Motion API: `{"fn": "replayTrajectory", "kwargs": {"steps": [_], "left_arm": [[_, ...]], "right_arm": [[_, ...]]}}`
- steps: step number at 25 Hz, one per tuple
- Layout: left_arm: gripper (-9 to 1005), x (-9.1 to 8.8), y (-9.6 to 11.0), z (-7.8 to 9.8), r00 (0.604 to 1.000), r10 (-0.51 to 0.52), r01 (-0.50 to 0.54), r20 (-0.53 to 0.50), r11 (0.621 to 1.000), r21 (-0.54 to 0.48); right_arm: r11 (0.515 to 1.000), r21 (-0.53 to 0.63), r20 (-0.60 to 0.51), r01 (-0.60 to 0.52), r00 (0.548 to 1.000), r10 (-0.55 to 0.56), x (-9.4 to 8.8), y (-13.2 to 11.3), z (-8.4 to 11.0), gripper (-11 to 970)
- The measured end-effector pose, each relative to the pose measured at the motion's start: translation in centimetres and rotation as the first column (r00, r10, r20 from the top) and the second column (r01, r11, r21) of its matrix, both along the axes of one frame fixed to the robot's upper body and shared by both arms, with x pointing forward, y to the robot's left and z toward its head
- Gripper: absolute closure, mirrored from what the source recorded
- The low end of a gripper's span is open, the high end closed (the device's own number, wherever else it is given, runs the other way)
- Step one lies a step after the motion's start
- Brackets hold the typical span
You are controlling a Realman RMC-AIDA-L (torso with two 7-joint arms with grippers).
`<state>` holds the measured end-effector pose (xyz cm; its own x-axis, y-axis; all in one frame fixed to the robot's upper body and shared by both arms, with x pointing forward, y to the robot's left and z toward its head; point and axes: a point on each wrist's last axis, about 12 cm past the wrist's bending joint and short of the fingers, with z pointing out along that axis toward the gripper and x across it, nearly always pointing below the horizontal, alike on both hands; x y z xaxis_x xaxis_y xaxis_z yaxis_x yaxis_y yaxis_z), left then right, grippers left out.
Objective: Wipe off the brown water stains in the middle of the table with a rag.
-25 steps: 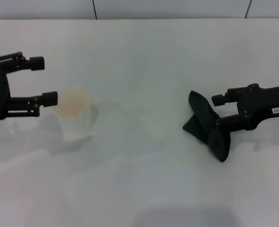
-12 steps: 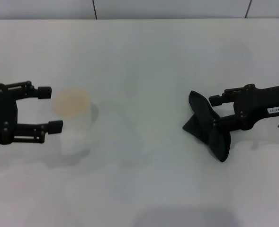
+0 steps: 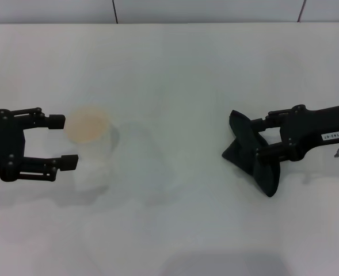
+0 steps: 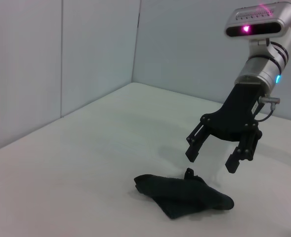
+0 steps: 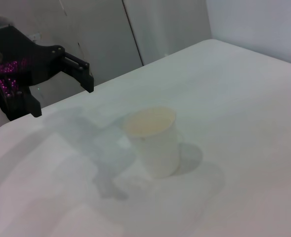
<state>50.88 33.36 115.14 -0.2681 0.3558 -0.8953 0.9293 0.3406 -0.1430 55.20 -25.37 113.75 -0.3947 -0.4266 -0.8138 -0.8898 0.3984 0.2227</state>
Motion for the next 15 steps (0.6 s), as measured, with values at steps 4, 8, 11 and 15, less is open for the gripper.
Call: {"fn": "replayTrajectory", "kwargs": {"steps": [4, 8, 11, 15], "left_arm": [[108, -0.04, -0.08, -0.05, 1.0, 0.0, 0.0, -0.005, 1.0, -0.003], [108, -0.14, -0.02, -0.13, 1.0, 0.006, -0.006, -0.015, 1.0, -0.005], [108, -0.17, 0.0, -0.16, 1.0, 0.008, -0.008, -0.019, 1.0, -0.006], [108, -0.2, 0.03, -0.2, 1.0, 0.009, -0.009, -0.02, 1.0, -0.006]], "right_arm": [[1.0, -0.001, -0.009, 0.004, 1.0, -0.004, -0.01, 0.02, 0.01, 174], [1.0, -0.006, -0.022, 0.002, 1.0, -0.002, -0.08, 0.02, 0.0, 174], [1.0, -0.004, -0.025, 0.003, 1.0, -0.004, -0.08, -0.04, 0.08, 174], [1.0, -0.005, -0.03, 0.004, 1.0, -0.005, -0.09, -0.04, 0.12, 174]]}}
